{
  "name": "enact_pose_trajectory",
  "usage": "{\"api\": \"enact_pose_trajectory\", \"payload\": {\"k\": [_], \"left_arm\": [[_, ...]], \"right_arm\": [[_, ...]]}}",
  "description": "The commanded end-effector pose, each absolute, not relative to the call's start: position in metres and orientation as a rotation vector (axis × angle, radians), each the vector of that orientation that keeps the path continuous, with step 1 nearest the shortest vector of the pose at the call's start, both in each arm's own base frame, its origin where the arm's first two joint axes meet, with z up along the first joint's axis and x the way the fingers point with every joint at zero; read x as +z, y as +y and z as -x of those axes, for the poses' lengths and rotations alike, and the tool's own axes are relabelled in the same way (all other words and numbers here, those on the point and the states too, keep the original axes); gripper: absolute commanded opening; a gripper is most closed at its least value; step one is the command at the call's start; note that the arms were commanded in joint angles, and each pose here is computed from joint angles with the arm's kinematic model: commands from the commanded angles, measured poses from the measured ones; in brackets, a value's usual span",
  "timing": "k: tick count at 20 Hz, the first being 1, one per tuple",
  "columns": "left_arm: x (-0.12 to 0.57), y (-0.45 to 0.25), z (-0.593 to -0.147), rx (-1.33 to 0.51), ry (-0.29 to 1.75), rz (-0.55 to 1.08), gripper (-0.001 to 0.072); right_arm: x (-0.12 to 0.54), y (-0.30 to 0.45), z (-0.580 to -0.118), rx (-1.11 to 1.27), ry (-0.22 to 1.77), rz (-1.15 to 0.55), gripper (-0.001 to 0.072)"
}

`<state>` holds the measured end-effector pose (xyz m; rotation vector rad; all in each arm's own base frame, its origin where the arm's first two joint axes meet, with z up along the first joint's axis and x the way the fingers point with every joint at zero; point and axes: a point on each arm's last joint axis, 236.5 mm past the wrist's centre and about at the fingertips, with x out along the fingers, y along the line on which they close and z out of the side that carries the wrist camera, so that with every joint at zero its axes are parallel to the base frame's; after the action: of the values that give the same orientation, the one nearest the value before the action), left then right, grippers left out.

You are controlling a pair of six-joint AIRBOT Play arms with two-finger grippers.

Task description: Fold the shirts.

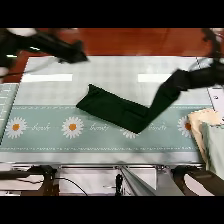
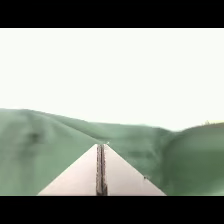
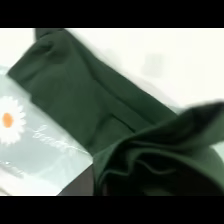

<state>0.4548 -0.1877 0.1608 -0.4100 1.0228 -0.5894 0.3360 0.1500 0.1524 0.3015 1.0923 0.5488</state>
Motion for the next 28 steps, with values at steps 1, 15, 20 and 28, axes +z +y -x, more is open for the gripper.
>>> {"api": "enact_pose_trajectory", "payload": {"k": [1,15,20,28], "left_arm": [[0.239,-0.096,-0.419,-0.440,0.820,0.346,0.0034],[0.192,-0.078,-0.270,-0.292,0.683,0.365,0.0035],[0.149,-0.078,-0.297,-0.274,0.781,0.447,0.0035],[0.099,-0.076,-0.305,-0.248,0.921,0.485,0.0035]], "right_arm": [[0.132,0.225,-0.368,0.699,1.149,-0.229,0.0020],[0.000,0.386,-0.405,0.847,1.346,-0.191,0.0199],[0.062,0.400,-0.427,0.984,1.222,-0.380,0.0634],[0.162,0.115,-0.408,0.487,1.232,-0.151,0.0632]]}}
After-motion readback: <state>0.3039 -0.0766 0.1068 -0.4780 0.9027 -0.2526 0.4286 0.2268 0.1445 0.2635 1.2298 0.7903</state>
